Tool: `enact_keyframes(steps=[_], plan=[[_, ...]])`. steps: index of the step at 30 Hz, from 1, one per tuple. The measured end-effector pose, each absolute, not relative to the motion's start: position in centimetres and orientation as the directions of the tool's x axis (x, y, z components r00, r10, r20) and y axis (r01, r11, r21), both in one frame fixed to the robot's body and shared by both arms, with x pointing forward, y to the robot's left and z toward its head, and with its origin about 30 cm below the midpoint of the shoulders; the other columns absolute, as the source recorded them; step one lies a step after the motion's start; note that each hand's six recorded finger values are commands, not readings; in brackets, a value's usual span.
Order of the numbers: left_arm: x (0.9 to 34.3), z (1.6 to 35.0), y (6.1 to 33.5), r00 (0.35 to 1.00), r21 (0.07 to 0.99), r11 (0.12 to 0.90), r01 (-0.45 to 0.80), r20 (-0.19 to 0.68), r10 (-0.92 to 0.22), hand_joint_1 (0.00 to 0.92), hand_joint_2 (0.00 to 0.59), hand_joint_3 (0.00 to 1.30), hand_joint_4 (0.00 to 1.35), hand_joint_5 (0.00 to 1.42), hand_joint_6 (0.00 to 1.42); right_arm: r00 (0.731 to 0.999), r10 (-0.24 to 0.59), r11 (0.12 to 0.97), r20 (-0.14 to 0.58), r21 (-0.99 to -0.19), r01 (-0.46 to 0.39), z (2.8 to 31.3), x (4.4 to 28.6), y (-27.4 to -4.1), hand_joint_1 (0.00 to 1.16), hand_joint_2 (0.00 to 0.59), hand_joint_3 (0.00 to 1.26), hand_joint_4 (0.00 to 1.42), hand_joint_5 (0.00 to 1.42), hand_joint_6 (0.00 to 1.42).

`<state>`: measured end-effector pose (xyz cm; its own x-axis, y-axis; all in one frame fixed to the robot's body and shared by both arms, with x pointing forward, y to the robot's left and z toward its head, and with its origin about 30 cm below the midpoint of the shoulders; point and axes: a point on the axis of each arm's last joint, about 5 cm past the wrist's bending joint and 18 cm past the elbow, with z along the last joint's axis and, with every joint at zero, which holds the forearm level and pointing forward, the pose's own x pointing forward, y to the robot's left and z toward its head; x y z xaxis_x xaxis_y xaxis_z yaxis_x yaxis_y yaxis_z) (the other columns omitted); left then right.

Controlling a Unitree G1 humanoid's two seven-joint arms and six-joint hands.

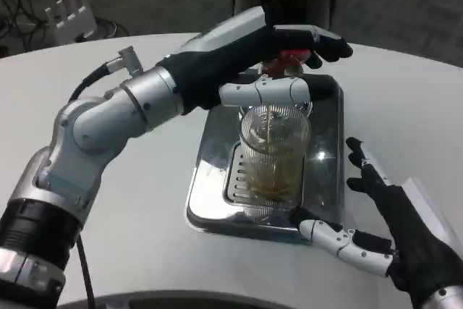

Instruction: Grasp the cup under the faucet to collect the drink, then remove the cup.

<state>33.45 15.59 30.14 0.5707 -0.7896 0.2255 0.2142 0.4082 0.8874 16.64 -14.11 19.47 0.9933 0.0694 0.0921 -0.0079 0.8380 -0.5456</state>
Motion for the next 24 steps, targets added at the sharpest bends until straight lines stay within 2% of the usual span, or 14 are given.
enact_keyframes(steps=[6, 9, 14, 24], plan=[[33.3, 30.1, 15.7, 0.572, 0.893, 0.402, 0.204, 0.224, -0.789, 0.0, 0.104, 0.29, 0.23, 0.27, 0.35, 0.989, 0.07, 0.871, 0.127, -0.491, 0.002, 18.3, 18.1, -14.2, 0.63, 0.22, 0.0, 0.0, 0.13, 0.0], [33.2, 30.1, 15.7, 0.572, 0.894, 0.401, 0.2, 0.225, -0.789, 0.0, 0.104, 0.29, 0.23, 0.27, 0.35, 0.986, 0.077, 0.88, 0.149, -0.475, 0.003, 18.2, 18.7, -14.3, 0.66, 0.2, 0.0, 0.0, 0.1, 0.0], [33.2, 30.1, 15.8, 0.575, 0.894, 0.402, 0.199, 0.226, -0.787, 0.0, 0.105, 0.29, 0.23, 0.27, 0.35, 0.983, 0.057, 0.88, 0.173, -0.474, 0.033, 18.1, 19.7, -14.1, 0.68, 0.204, 0.0, 0.0, 0.09, 0.0], [33.1, 30.2, 15.8, 0.575, 0.895, 0.402, 0.195, 0.227, -0.786, 0.0, 0.104, 0.3, 0.24, 0.28, 0.35, 0.982, 0.068, 0.885, 0.177, -0.465, 0.023, 17.9, 21.6, -13.1, 0.71, 0.199, 0.0, 0.0, 0.08, 0.0]])
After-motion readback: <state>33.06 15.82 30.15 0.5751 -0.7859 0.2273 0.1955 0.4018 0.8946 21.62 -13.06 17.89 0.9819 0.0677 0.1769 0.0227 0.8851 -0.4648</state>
